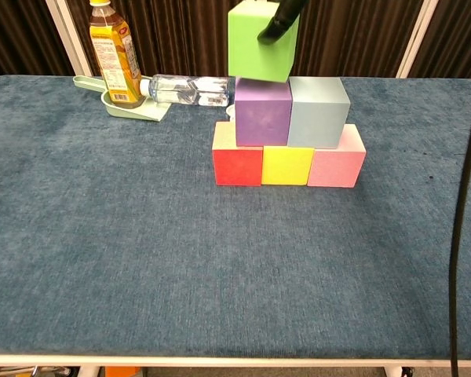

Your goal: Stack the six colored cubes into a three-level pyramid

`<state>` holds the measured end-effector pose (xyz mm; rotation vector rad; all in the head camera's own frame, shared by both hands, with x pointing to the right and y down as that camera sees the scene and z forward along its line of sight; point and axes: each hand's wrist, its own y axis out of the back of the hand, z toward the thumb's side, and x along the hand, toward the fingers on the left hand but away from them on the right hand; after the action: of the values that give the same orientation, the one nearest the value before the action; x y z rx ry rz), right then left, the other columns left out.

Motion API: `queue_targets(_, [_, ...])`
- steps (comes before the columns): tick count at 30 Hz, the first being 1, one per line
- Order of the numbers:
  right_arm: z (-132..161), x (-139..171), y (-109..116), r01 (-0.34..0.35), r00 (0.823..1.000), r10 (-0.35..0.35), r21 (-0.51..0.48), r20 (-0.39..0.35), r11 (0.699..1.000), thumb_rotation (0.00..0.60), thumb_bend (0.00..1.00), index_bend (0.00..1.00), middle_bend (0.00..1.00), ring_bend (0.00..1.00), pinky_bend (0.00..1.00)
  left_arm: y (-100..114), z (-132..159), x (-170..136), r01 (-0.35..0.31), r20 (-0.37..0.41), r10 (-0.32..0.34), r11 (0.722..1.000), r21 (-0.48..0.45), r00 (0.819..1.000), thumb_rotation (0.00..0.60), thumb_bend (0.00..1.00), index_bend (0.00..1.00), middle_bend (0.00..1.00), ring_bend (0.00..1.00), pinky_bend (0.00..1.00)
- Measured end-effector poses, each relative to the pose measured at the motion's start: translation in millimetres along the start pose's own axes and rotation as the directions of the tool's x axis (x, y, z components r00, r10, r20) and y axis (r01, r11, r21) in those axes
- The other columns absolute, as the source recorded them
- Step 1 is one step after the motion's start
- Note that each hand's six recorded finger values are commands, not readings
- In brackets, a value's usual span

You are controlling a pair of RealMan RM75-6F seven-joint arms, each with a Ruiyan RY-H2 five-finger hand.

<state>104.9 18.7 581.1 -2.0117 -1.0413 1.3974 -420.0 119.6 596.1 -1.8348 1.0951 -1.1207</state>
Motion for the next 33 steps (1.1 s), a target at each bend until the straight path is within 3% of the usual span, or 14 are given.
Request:
queue_targets(9, [-9,5,20,0.010,0.995,-0.010,0.000,-0.101,1.000,0.600,0.22,0.00,0.47,0.00,0.00,-10,2,4,0.036,-0.006,-0.036,0.999,0.001,0.999,0.600,0.03,0.14,0.17,0.05,0.25])
queue_targets(18, [-26,8,23,0.030,0.966,-0.002,0.105,-0.257,0.994,0.600,0.21,0.00,0.47,0.00,0.00,-23,6,8,0.069,-0.009,-0.069,0.998,0.006,0.998,0.600,0.03,0.14,0.17,0.05,0.25])
queue_targets(24, [-56,7,12,0.032,0.971,-0.004,0.114,-0.239,0.993,0.600,0.21,0.00,0.47,0.00,0.00,-25,7,9,0.075,-0.009,-0.075,0.997,0.003,0.997,0.600,0.03,0.14,0.17,0.05,0.25])
queue_targets(33, [-58,8,5,0.030,0.972,-0.006,0.096,-0.236,0.995,0.600,0.21,0.00,0.47,0.00,0.00,-22,5,8,0.075,-0.010,-0.075,0.997,-0.007,0.997,0.600,0.03,0.14,0.17,0.05,0.25])
